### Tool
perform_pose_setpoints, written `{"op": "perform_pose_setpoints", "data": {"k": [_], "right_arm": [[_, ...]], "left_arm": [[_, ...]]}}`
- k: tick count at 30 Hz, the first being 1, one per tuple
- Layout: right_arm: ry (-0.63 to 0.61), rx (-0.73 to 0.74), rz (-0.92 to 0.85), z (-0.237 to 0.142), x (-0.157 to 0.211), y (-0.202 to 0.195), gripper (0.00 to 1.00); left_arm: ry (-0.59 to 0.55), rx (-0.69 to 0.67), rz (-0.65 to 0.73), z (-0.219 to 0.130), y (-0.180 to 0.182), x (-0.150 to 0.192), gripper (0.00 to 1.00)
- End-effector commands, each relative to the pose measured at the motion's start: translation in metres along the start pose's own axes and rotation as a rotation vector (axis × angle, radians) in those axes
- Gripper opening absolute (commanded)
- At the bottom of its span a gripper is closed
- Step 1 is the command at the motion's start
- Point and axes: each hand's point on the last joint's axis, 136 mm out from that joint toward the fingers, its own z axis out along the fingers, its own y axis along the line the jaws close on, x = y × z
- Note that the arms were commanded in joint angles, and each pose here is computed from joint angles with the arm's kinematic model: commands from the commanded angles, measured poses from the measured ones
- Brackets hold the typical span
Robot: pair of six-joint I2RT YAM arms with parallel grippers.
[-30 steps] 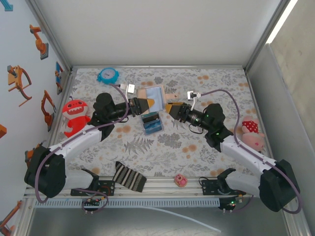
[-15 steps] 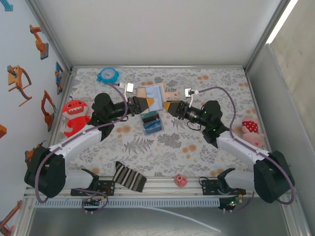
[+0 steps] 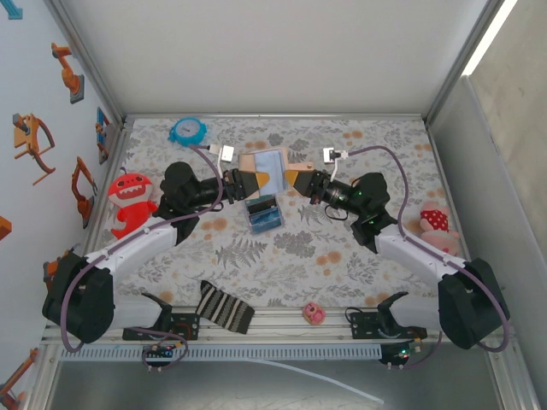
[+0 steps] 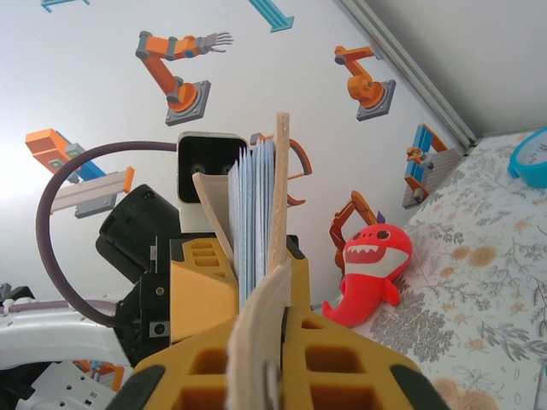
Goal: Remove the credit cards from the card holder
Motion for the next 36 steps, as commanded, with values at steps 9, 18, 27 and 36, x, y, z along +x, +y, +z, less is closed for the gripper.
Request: {"op": "perform_pose_setpoints", "data": {"k": [9,18,27,36], "right_arm": [[-0.05,-0.065,-0.058,-0.001,-0.018,0.024,0.0],[-0.052,-0.016,-0.039,-0.003,-0.016,0.012,0.0],[-0.036,0.057,-0.043,-0.007,-0.012,0.002,0.0],[-0.025,0.097,-0.04,-0.01,-0.01,-0.001,0.0]], "left_arm": [[0.03,0.014,0.007,0.001,-0.002,0.006,0.6],[0.072,-0.163,0.008,-0.005,0.024,0.014,0.79],[0.062,-0.309,0.081,-0.022,0.031,0.013,0.65],[0.056,-0.33,0.08,-0.023,0.035,0.013,0.36]]}}
